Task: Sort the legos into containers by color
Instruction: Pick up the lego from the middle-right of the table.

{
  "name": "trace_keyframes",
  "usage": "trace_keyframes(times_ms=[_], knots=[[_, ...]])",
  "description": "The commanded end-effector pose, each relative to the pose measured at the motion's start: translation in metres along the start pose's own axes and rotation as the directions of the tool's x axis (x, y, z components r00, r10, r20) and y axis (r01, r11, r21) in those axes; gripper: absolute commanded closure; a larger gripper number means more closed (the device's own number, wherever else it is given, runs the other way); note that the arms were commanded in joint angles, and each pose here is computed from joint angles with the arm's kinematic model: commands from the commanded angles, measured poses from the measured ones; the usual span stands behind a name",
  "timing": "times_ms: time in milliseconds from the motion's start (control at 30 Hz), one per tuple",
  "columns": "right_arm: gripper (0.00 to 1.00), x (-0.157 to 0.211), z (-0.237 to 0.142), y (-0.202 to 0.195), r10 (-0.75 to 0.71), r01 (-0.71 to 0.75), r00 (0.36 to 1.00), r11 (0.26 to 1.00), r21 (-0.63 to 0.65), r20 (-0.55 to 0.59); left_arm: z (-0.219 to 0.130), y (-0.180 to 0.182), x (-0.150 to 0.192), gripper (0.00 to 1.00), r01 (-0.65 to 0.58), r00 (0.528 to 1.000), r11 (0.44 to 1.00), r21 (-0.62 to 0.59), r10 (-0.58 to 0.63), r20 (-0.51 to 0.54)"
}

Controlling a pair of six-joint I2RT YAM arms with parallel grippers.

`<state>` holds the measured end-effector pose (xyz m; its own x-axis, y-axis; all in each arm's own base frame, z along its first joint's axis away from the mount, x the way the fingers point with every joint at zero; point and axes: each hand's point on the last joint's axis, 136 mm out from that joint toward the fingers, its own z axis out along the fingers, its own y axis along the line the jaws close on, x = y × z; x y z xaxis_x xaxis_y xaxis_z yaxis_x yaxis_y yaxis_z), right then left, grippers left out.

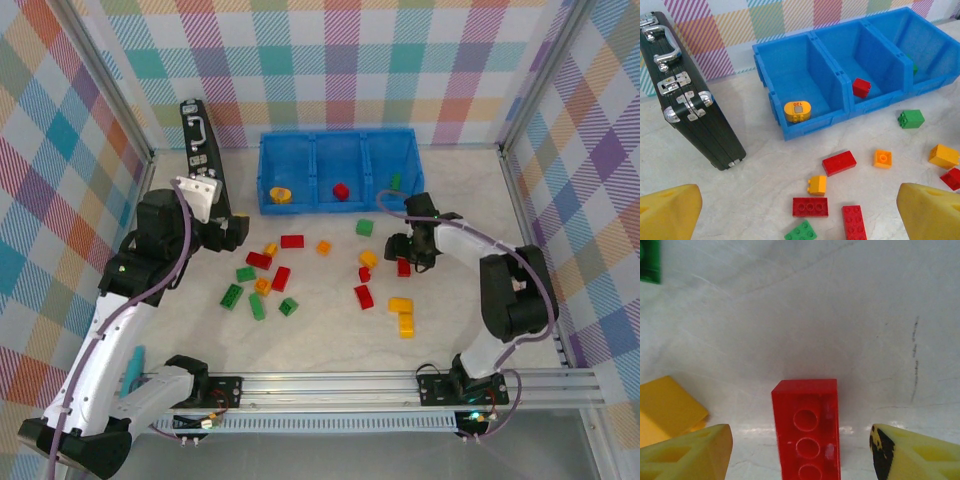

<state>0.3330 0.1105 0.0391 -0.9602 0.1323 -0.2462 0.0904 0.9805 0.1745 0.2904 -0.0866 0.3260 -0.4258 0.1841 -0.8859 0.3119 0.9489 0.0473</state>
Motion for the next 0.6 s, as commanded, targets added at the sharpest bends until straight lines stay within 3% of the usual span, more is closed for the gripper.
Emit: trace_keyframes(times_ms=[0, 100, 200, 267, 467, 567], knots=[[0.27, -0.011, 0.002, 0.001, 0.004, -0.004, 1.000, 1.000, 0.015, 0.013, -0.004, 0.002, -0.007, 0.00, -0.005, 1.000, 1.000, -0.011, 0.005, 0.006], [0.30, -0.010, 0.008, -0.005, 0.007, -0.007, 1.000, 0.999, 0.052, 0.001, -0.001, 0.002, -0.005, 0.00, -0.005, 1.000, 1.000, -0.007, 0.005, -0.004], [0.42, -0.006, 0.017, -0.010, 0.001, 0.001, 1.000, 0.996, 0.084, -0.026, 0.001, 0.001, -0.004, 0.00, -0.007, 1.000, 1.000, -0.002, 0.007, -0.013], [0.42, -0.003, 0.021, -0.012, 0.004, 0.000, 0.999, 0.995, 0.098, -0.042, 0.002, 0.001, -0.003, 0.00, -0.008, 1.000, 1.000, -0.003, 0.008, -0.017], [0.66, -0.002, 0.023, -0.014, -0.009, 0.016, 0.998, 0.993, 0.113, -0.063, 0.002, 0.006, -0.001, 0.00, -0.011, 1.000, 0.999, -0.033, 0.010, -0.020], [0.72, -0.016, 0.006, -0.003, -0.028, 0.029, 0.999, 0.997, 0.073, -0.018, 0.001, 0.007, -0.001, 0.00, -0.012, 1.000, 0.999, -0.040, 0.011, -0.022]])
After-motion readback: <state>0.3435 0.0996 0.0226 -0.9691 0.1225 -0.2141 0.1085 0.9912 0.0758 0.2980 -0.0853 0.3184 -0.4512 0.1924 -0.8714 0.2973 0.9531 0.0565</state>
